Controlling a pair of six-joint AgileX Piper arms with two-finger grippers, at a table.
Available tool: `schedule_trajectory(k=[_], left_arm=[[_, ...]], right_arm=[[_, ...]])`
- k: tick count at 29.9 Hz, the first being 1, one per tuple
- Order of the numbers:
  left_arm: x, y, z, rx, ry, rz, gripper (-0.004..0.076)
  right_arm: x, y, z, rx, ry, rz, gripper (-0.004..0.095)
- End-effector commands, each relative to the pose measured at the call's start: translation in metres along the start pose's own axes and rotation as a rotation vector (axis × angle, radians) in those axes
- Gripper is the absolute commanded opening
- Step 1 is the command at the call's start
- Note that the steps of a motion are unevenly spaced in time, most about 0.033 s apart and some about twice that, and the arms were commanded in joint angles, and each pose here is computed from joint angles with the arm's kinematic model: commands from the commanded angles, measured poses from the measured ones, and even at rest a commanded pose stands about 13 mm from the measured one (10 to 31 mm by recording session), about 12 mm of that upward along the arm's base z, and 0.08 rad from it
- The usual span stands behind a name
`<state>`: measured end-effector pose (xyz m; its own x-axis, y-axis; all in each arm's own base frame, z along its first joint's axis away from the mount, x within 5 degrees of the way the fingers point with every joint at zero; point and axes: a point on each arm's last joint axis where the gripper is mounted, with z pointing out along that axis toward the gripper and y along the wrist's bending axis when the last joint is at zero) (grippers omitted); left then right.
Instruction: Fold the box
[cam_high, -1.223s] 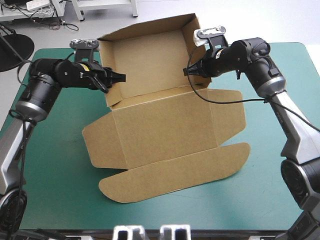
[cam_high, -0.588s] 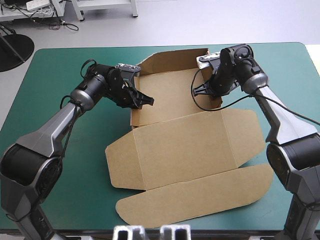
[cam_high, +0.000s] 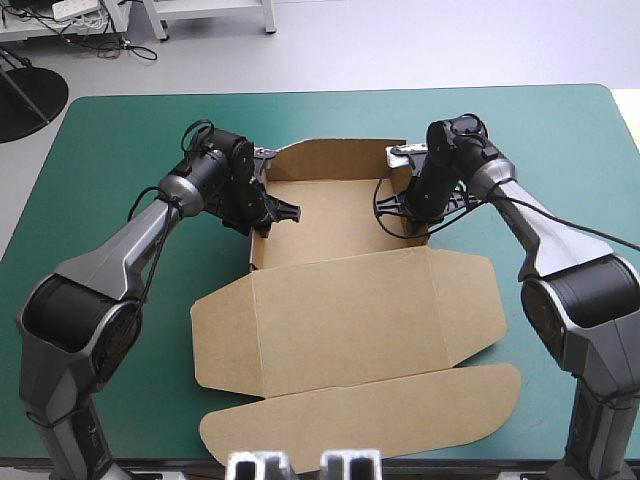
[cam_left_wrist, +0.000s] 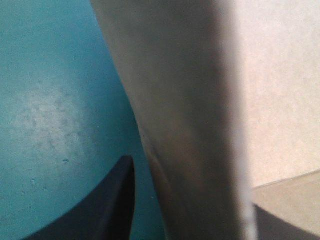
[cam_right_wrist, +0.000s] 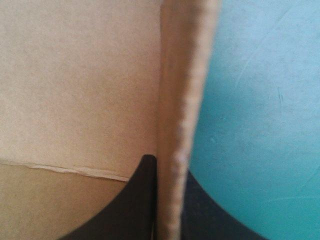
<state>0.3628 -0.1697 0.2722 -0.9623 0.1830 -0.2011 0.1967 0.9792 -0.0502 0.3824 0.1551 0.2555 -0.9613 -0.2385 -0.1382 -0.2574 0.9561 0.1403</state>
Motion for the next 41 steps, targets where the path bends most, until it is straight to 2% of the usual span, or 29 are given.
schedule_trajectory(k=[1, 11, 13, 15, 16, 19, 21, 24, 26, 33, 41], left_arm=[[-0.002, -0.003, -0.037, 0.032, -0.127, 0.022, -0.0009], [0.003, 0.018, -0.036, 0.013, -0.026, -0.022, -0.0008], [0.002, 0.018, -0.037, 0.015, -0.026, -0.004, 0.0018], [0.002, 0.016, -0.038, 0.037, -0.026, -0.01, 0.0083], [0.002, 0.015, -0.039, 0.049, -0.028, -0.013, 0.0128], [0.001, 0.015, -0.04, 0.052, -0.031, -0.018, 0.0267], [0.001, 0.015, -0.04, 0.052, -0.031, -0.018, 0.0353], [0.001, 0.015, -0.04, 0.052, -0.031, -0.018, 0.042], [0.001, 0.015, -0.04, 0.052, -0.031, -0.018, 0.0429], [-0.001, 0.014, -0.046, 0.057, -0.053, -0.017, 0.0429], [-0.013, 0.009, -0.075, 0.105, -0.159, -0.018, 0.0429]], right_arm=[[0.001, 0.02, -0.033, -0.115, -0.11, -0.009, -0.002], [0.004, 0.019, -0.033, -0.109, -0.082, -0.011, -0.002], [0.004, 0.019, -0.033, -0.102, -0.074, -0.002, -0.0014], [0.004, 0.018, -0.033, -0.098, -0.074, 0.004, 0.0021], [0.004, 0.018, -0.033, -0.098, -0.072, 0.006, 0.0054], [0.004, 0.019, -0.033, -0.107, -0.071, 0.009, 0.0266], [0.004, 0.019, -0.033, -0.109, -0.071, 0.009, 0.0451], [0.004, 0.019, -0.033, -0.111, -0.071, 0.01, 0.0699], [0.005, 0.019, -0.034, -0.111, -0.073, 0.01, 0.0783], [0.004, 0.02, -0.036, -0.112, -0.081, 0.008, 0.0801], [-0.001, 0.022, -0.054, -0.115, -0.143, -0.009, 0.0795]])
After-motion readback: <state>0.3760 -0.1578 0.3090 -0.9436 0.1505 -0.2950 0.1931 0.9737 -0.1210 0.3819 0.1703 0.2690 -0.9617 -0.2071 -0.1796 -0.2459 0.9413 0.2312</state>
